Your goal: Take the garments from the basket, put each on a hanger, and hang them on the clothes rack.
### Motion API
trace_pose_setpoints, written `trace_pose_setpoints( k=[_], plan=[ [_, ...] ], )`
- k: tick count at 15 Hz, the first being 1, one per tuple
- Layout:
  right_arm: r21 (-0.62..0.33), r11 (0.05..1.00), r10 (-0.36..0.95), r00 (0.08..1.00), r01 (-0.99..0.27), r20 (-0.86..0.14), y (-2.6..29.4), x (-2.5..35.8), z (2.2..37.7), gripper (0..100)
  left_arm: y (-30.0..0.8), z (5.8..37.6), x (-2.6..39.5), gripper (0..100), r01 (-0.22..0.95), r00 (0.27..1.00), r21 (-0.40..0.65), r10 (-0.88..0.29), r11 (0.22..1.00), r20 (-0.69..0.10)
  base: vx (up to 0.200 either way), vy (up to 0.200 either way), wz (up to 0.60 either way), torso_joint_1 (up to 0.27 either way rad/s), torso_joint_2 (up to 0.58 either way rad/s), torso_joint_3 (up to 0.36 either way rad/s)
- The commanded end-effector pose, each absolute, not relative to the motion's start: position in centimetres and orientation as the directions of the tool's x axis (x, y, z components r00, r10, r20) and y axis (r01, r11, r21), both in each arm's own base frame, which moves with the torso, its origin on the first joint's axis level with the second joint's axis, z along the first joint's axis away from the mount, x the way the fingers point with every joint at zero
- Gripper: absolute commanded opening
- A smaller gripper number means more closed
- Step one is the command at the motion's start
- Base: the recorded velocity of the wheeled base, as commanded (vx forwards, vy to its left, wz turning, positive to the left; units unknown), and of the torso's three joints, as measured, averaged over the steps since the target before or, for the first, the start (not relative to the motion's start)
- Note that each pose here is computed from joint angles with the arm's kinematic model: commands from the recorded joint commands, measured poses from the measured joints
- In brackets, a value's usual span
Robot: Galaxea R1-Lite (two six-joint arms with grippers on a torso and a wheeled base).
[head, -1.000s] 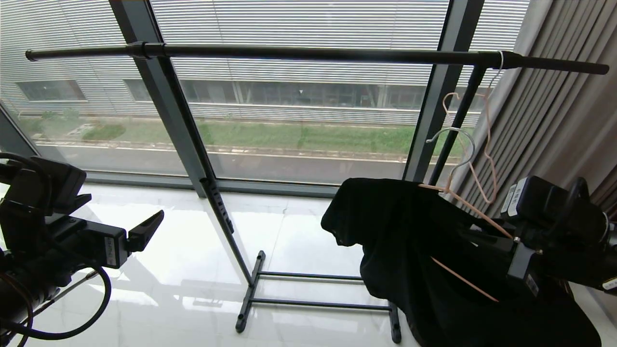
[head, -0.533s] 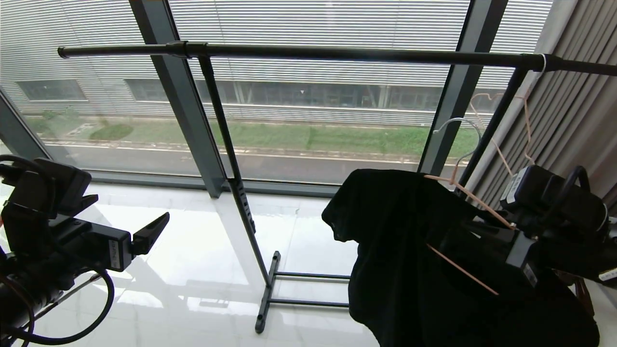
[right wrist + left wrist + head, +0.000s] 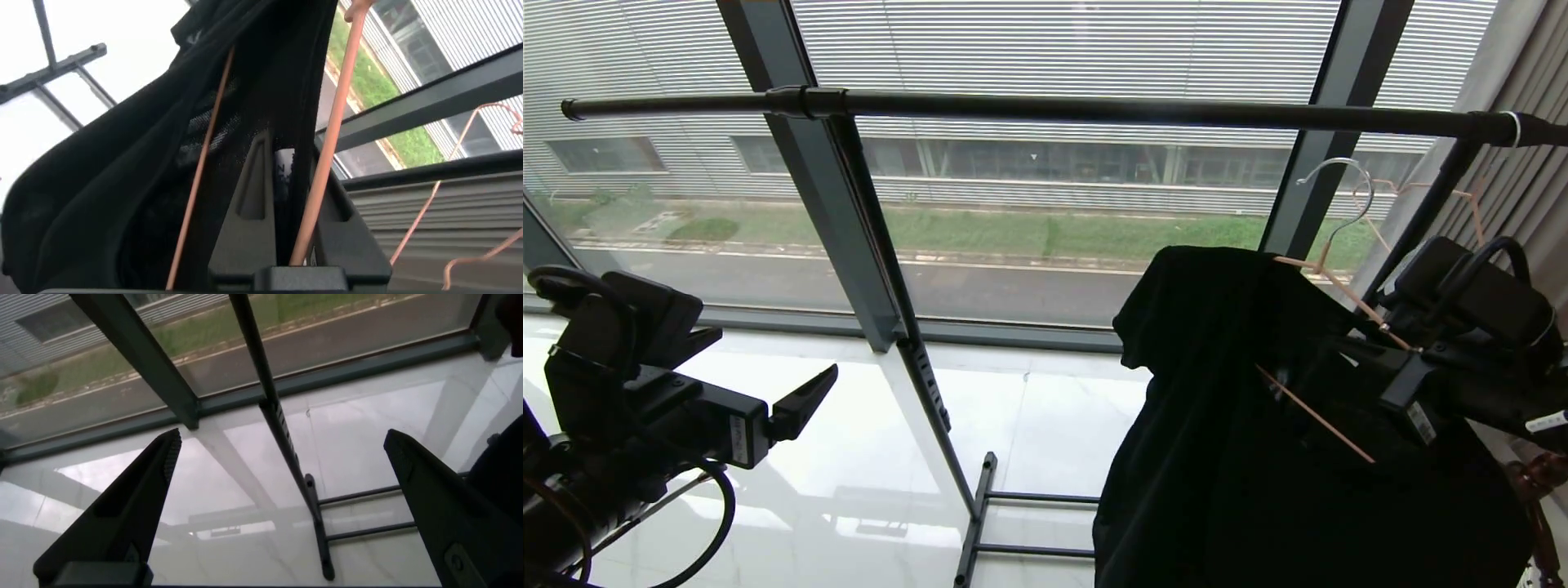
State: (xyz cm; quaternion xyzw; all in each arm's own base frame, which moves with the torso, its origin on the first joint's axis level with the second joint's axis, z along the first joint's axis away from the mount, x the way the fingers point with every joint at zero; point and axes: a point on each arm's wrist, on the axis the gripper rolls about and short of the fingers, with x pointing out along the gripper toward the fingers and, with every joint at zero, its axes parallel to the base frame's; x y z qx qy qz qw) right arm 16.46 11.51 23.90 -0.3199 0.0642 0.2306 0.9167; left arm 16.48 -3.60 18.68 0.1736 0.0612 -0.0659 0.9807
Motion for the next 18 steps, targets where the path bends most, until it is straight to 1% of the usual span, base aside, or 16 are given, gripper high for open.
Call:
trace_pose_setpoints(
  k=[1,4,7,9,13,15,18],
  plan=[
    [-0.56,0.7,0.373,0.895,-0.444,-0.244,11.4,16.4,24.2,0,-3.6,18.7,16.5,100,0.152,0.984,0.333,-0.109,0.931,-0.143,0.2,0.0,0.0,0.002,0.01,0.002],
    [-0.567,0.726,0.353,0.919,-0.389,-0.178,11.2,16.2,25.6,0,-3.7,18.7,16.4,100,0.153,0.984,0.333,-0.111,0.931,-0.143,0.2,0.0,0.0,0.004,0.0,0.001],
    [-0.603,0.706,0.359,0.921,-0.372,-0.149,10.9,15.6,26.2,0,-3.8,18.7,16.4,100,0.162,0.982,0.333,-0.12,0.929,-0.143,0.0,0.0,0.0,0.0,0.0,0.0],
    [-0.596,0.719,0.355,0.926,-0.357,-0.127,10.9,15.9,27.0,0,-4.0,18.7,16.4,100,0.173,0.981,0.333,-0.132,0.927,-0.141,0.0,0.0,0.0,0.0,0.0,0.0],
    [-0.584,0.749,0.291,0.947,-0.313,-0.134,11.4,19.1,27.6,0,-4.1,18.7,16.3,100,0.179,0.98,0.334,-0.14,0.925,-0.14,0.0,0.0,0.0,0.0,0.0,0.0],
    [-0.563,0.763,0.274,0.947,-0.319,-0.165,12.4,21.3,27.2,0,-4.1,18.9,16.2,100,0.177,0.982,0.348,-0.14,0.921,-0.131,0.0,0.0,0.0,0.0,0.0,0.0],
    [-0.558,0.758,0.272,0.941,-0.338,-0.2,13.2,22.5,26.3,0,-4.1,18.9,16.2,100,0.182,0.981,0.371,-0.143,0.91,-0.131,0.0,0.0,0.0,0.0,0.0,0.0]
  ],
)
